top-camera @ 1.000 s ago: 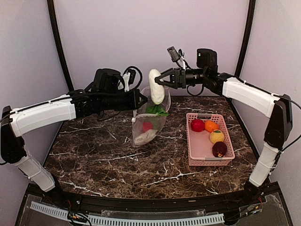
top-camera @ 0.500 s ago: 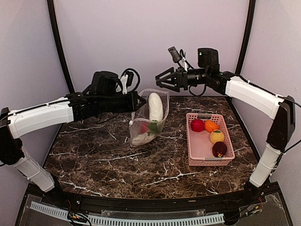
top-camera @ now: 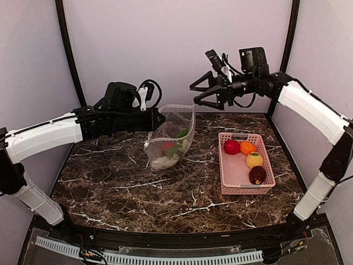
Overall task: Place the food in the zip-top bag and seal the zipper
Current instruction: Place the fake vegetable in the zipper food storage bag, then pick up the fake fruit from the bin.
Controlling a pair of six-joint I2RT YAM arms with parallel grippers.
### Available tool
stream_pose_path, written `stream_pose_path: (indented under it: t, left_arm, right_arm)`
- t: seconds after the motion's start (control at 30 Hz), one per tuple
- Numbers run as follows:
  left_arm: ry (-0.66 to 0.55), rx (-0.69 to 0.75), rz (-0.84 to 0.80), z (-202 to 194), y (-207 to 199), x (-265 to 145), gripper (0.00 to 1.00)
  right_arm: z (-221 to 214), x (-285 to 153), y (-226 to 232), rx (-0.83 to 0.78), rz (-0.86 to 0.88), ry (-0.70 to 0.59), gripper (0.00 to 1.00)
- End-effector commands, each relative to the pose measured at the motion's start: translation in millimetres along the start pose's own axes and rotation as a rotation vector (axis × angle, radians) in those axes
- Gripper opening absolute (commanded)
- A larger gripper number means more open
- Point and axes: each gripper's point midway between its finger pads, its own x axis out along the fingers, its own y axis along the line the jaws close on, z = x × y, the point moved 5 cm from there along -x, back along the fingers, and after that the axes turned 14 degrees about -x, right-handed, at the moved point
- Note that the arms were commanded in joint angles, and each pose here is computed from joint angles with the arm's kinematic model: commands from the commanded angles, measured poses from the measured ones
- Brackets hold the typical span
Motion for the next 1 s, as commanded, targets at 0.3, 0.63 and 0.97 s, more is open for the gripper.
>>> stream_pose_path:
  t: [0.3,0.63,0.97]
  left_arm:
    - [-0.039,0.331,0.251,43.9,5.1,-63.1,0.01]
    - [0.013,0.276,0.220,21.2,16.2,-53.8,0.01]
    - [0.003,0.349,0.275,13.4,32.5,-48.6,0.01]
  right_arm:
    - [-25.9,-44.8,19.2,-0.010,-0.125,0.180,0.72]
    - [-98.2,-80.5,-4.3,0.207,-0.307,0.393,0.67]
    - [-163.2,-128.0,3.5,0.361,-0.439,0.593,0.65]
